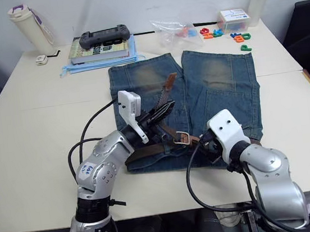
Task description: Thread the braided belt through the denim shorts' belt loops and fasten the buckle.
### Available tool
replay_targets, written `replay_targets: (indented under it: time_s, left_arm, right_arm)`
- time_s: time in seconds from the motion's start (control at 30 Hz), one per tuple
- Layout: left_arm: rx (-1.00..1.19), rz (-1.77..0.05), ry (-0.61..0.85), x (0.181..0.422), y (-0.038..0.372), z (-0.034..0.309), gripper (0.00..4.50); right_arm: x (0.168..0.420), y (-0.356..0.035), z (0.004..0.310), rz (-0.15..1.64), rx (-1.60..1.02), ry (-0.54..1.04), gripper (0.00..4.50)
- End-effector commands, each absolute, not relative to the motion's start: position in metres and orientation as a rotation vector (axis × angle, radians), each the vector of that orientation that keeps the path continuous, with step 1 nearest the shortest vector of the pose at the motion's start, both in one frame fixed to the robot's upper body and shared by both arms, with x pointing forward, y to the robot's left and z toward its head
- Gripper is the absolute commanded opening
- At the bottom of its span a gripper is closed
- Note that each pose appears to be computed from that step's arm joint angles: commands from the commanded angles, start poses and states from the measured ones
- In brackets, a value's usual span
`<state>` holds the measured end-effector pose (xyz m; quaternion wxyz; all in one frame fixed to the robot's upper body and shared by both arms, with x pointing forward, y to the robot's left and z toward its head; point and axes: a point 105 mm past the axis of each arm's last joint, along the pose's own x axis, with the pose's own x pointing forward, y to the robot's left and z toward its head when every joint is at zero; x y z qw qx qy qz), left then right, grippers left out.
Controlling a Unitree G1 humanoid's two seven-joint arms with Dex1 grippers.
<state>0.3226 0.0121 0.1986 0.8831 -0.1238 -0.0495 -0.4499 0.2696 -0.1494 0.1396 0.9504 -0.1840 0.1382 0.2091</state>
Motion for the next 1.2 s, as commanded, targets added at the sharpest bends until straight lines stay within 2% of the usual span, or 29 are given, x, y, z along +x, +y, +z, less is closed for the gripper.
replay_targets:
  time_s: [0.03, 0.23, 0.43, 0.53, 0.63, 0.73, 0.87, 1.07, 1.17, 1.2]
  left_arm:
    - [-0.292, -0.925, -0.192, 0.318, 0.022, 0.22, 0.0]
    - [-0.368, -0.897, -0.225, 0.319, 0.043, 0.237, 0.0]
    - [-0.556, -0.943, -0.201, 0.311, 0.062, 0.251, 0.0]
    - [-0.61, -0.968, -0.157, 0.305, 0.074, 0.248, 0.0]
    - [-0.568, -0.968, -0.109, 0.301, 0.081, 0.238, 0.0]
    - [-0.504, -0.934, -0.056, 0.302, 0.084, 0.221, 0.0]
    - [-0.388, -0.886, -0.018, 0.307, 0.083, 0.203, 0.0]
    - [-0.36, -0.903, -0.028, 0.307, 0.075, 0.202, 0.0]
    - [-0.363, -0.909, -0.032, 0.307, 0.073, 0.202, 0.0]
    - [-0.365, -0.913, -0.03, 0.306, 0.074, 0.201, 0.0]
  right_arm:
    - [0.265, -0.15, 0.129, 0.416, -0.385, 0.313, 4.4]
    - [0.261, -0.147, 0.11, 0.439, -0.416, 0.366, 4.4]
    - [0.263, -0.148, 0.102, 0.421, -0.427, 0.381, 4.4]
    - [0.263, -0.146, 0.102, 0.424, -0.426, 0.38, 4.4]
    - [0.263, -0.145, 0.102, 0.429, -0.431, 0.378, 4.4]
    - [0.263, -0.143, 0.114, 0.456, -0.454, 0.325, 4.4]
    - [0.261, -0.135, 0.152, 0.53, -0.458, 0.183, 4.4]
    - [0.248, -0.128, 0.182, 0.655, -0.395, 0.118, 4.4]
    - [0.252, -0.13, 0.19, 0.664, -0.333, 0.109, 4.4]
    - [0.255, -0.13, 0.192, 0.656, -0.314, 0.108, 4.18]
